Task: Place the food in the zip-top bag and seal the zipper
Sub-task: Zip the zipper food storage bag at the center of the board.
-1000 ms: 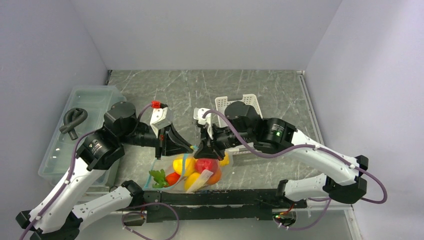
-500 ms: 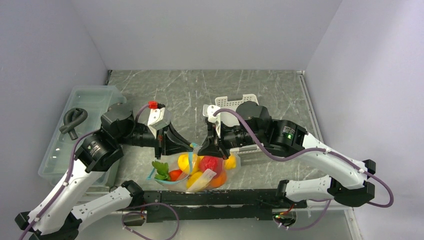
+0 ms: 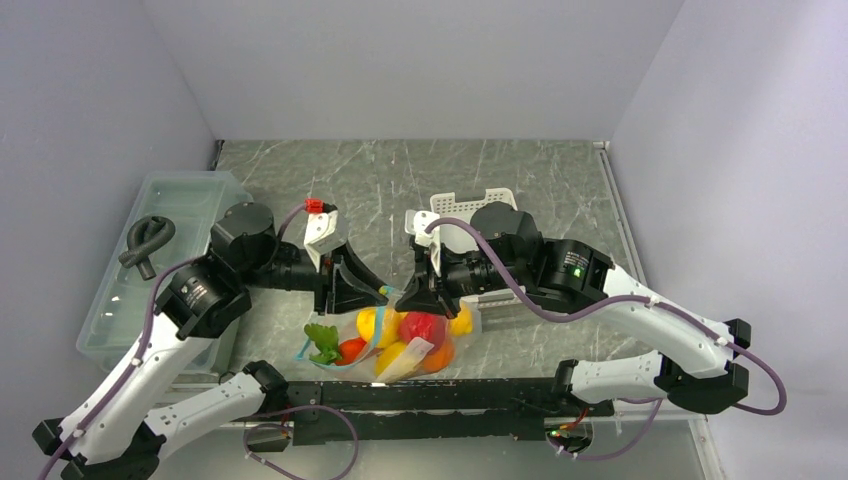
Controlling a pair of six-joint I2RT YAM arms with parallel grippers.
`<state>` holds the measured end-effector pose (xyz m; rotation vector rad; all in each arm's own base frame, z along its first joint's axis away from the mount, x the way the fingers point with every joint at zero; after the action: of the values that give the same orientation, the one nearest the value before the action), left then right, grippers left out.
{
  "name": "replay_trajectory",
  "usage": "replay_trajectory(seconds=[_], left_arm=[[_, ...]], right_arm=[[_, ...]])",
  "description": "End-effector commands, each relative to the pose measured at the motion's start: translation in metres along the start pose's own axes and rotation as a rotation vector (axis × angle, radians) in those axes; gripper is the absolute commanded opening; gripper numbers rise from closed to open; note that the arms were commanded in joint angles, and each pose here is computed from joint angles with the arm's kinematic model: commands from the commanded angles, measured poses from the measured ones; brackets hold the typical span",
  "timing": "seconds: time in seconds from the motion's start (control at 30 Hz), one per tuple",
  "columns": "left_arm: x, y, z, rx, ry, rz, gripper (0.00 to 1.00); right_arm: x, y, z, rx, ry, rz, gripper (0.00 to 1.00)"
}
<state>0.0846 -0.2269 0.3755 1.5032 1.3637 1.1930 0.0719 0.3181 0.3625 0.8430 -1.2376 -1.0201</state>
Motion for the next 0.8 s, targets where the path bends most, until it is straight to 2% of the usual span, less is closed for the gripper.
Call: replay_trajectory(seconds=[0.0, 0.1, 0.4, 0.77], left_arm=[[0.002, 0.010, -0.004, 0.002, 0.001, -0.011, 0.35], [0.002, 0.011, -0.004, 0.002, 0.001, -0.013, 0.40], [0.008, 0.022, -0.014, -0.024, -0.010, -0.057, 0.45], [0.014, 0.027, -0.014, -0.043, 0.031, -0.098, 0.45]], right_arm=[[0.004, 0.020, 0.001, 0.039, 0.002, -0.070, 0.00], [0.003, 0.019, 0.000, 0.039, -0.005, -0.067, 0.00], [-0.001, 0.013, -0.005, 0.021, -0.024, -0.052, 0.00], [-0.001, 0.016, -0.002, 0.018, -0.006, -0.070, 0.00]])
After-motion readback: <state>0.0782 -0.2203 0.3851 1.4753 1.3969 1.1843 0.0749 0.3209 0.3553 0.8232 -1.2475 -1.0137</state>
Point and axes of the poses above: each gripper's point midway between its finger pads, its own x axis back along the fingers, its own z axis along the line the jaws close on, y = z × x, the point moved 2 cm from there along x, back along the fingers, and after that the axes turned 2 degrees about x, right-handed, at the moved point
